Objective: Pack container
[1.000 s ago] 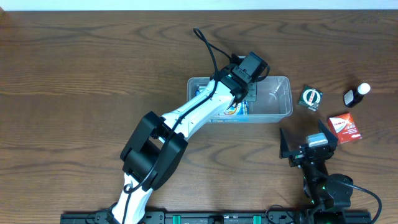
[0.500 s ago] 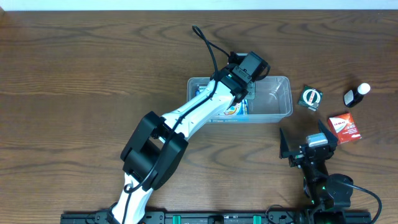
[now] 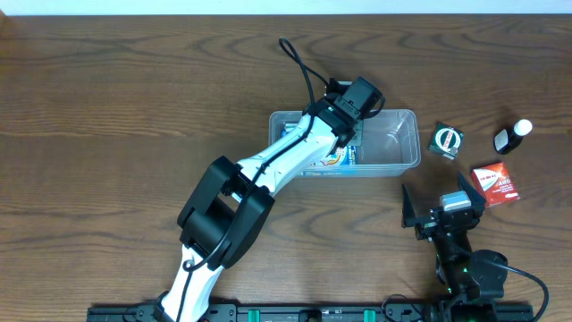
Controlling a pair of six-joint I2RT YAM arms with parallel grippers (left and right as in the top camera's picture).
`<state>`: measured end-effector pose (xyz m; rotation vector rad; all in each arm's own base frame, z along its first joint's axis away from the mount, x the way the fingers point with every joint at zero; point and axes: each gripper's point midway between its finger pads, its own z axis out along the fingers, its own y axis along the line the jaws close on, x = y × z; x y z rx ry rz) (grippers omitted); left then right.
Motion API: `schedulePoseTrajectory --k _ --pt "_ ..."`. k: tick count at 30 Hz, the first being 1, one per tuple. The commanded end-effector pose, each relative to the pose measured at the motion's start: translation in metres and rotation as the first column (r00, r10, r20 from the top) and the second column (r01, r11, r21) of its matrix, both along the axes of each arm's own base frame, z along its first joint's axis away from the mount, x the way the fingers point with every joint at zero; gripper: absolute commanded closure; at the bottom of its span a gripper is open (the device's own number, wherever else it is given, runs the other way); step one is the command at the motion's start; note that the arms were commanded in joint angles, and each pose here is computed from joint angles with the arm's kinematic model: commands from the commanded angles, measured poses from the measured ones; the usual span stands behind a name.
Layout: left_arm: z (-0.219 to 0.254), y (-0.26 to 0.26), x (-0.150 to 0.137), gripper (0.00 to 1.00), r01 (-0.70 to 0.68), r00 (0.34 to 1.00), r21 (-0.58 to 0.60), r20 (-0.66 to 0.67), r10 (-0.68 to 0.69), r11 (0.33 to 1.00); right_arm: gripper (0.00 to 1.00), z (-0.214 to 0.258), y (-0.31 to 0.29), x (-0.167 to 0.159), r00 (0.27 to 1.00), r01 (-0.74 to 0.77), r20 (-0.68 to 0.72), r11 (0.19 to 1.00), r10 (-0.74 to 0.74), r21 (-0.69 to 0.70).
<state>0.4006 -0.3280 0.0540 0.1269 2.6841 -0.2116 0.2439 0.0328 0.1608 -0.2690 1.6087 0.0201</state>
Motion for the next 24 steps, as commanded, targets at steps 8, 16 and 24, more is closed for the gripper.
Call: schedulePoseTrajectory --k 8,16,24 --pt "0.001 0.024 0.018 0.94 -0.028 0.999 0.063 0.023 0.026 0.998 0.01 -0.001 0.002 0.0 1.0 -0.006 -0.004 1.0 0.006 0.007" --pt "-0.001 0.035 0.019 0.94 -0.036 0.999 0.092 0.016 0.035 0.995 0.01 -0.001 0.002 0.0 1.0 -0.006 -0.004 1.0 0.006 0.007" --pt "0.031 0.032 0.021 0.94 -0.038 0.997 0.045 0.062 0.035 0.998 0.01 -0.001 0.002 0.0 1.0 -0.007 -0.004 1.0 0.007 0.007"
